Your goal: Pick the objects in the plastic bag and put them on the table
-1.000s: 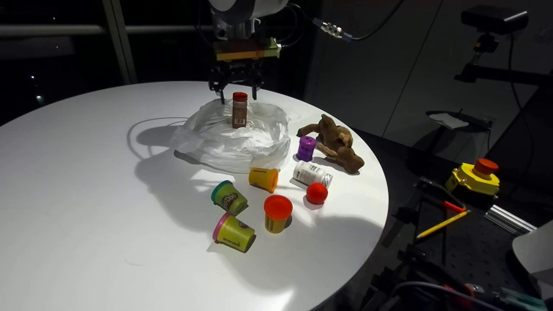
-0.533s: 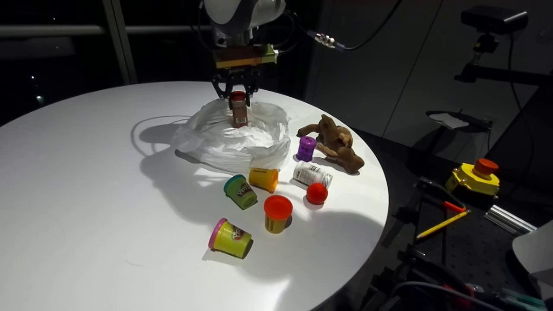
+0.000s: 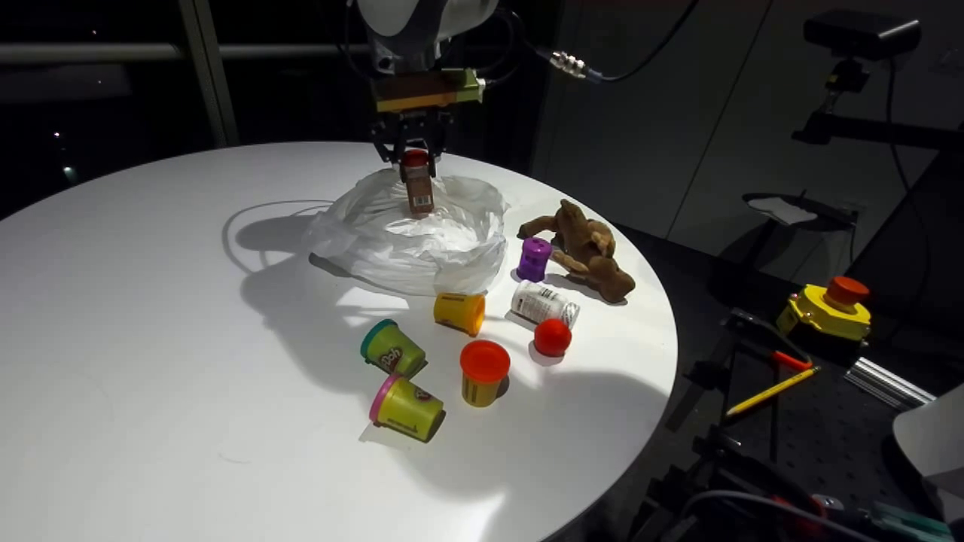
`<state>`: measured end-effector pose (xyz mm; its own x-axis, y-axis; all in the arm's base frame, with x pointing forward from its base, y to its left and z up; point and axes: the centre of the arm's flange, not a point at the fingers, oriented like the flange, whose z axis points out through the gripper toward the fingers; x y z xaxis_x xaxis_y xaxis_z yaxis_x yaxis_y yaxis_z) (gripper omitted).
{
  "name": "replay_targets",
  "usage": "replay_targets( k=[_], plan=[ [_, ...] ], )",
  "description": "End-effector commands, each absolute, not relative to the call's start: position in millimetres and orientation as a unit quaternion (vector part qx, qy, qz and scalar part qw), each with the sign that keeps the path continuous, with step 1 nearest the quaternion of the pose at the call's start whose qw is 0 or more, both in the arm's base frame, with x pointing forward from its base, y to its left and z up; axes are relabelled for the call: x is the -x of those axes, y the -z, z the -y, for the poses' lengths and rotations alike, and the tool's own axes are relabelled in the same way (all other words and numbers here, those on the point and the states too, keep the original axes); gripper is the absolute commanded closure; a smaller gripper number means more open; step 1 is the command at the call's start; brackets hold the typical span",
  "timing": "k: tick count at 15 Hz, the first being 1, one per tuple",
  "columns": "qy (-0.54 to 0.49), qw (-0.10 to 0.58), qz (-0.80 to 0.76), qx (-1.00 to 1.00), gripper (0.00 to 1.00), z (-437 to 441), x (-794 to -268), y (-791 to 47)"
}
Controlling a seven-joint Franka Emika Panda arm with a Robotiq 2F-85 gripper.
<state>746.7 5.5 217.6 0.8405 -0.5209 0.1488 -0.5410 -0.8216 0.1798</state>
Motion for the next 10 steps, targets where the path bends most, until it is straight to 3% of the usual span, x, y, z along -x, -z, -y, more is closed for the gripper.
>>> replay_targets(
  k=[1,10],
  plan=[
    [-0.067,0.098,0.277,-0.954,0.76,-31,-704,-286],
    [-0.050,0.093,0.181,-0.978,0.76,-117,-591,-343]
  ],
)
